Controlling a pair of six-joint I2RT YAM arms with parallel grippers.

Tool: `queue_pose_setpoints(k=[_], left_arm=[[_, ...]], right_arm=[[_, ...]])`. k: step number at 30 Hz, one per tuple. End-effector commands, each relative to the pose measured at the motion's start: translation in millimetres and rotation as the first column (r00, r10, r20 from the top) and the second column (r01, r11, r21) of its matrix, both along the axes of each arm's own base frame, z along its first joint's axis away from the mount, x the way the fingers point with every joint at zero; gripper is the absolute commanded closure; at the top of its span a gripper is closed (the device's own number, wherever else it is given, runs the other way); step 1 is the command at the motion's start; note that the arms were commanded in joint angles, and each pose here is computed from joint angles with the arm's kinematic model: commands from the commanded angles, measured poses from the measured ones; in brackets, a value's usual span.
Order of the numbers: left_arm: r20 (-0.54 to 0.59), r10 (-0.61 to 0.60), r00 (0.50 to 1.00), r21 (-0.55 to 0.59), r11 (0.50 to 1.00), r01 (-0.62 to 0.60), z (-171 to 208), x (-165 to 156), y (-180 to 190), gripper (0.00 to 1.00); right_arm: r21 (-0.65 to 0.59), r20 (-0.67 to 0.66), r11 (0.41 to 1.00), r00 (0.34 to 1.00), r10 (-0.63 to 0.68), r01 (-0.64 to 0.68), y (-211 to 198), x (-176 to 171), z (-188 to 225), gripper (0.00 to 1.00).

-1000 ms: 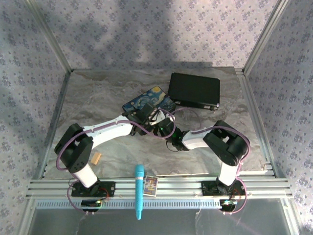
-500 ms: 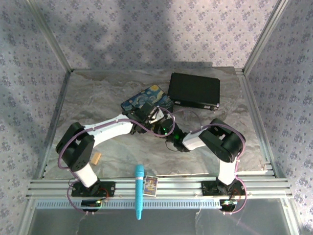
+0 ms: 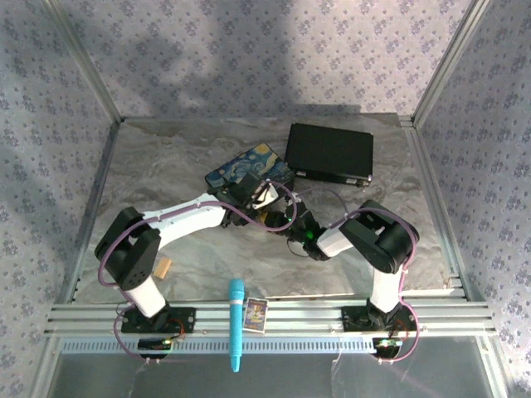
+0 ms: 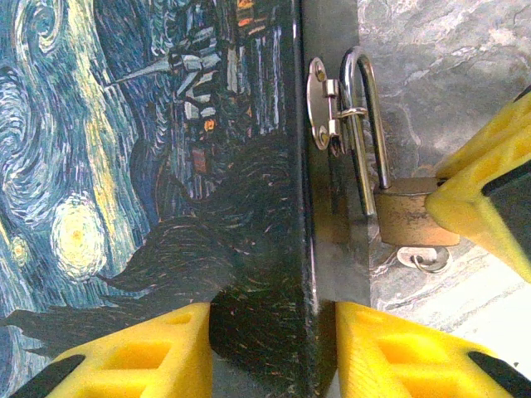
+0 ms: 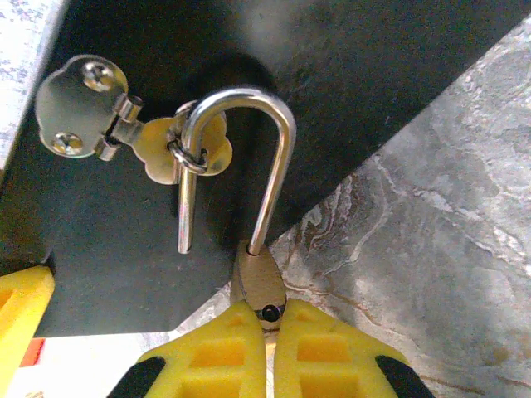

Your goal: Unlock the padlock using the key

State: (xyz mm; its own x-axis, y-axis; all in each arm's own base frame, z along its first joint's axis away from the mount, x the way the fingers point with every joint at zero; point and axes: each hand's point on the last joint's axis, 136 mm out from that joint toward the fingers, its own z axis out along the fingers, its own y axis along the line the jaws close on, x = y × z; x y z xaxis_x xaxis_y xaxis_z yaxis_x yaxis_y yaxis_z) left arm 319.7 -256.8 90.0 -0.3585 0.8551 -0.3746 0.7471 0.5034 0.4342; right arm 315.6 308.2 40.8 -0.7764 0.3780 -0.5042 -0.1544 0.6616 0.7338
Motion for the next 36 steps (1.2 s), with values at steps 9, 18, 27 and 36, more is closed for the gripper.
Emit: queue_pose_setpoints(k=[9, 18, 27, 36], left_arm=[[-0.386, 0.011, 0.922, 0.181, 0.981, 0.064, -85.5, -77.0, 43.5, 0.60], [-0.391, 0.012, 0.920, 0.184, 0.981, 0.065, -87.2, -78.1, 43.9, 0.60], [-0.394, 0.016, 0.919, 0.187, 0.980, 0.063, -88.3, -79.0, 45.3, 0.60], [-0.391, 0.022, 0.920, 0.190, 0.980, 0.057, -88.9, -78.3, 45.2, 0.60]], right_arm=[[0.205, 0.008, 0.979, 1.000, -0.017, 0.015, -1.2, 10.3, 25.6, 1.00], [0.401, -0.096, 0.911, 0.993, -0.067, 0.100, -11.3, 20.8, 20.4, 1.00], [0.338, -0.097, 0.934, 0.991, -0.090, 0.117, -23.9, 19.6, 14.2, 1.00], [0.315, -0.121, 0.939, 0.987, -0.106, 0.139, -35.1, 15.9, 7.0, 1.00]])
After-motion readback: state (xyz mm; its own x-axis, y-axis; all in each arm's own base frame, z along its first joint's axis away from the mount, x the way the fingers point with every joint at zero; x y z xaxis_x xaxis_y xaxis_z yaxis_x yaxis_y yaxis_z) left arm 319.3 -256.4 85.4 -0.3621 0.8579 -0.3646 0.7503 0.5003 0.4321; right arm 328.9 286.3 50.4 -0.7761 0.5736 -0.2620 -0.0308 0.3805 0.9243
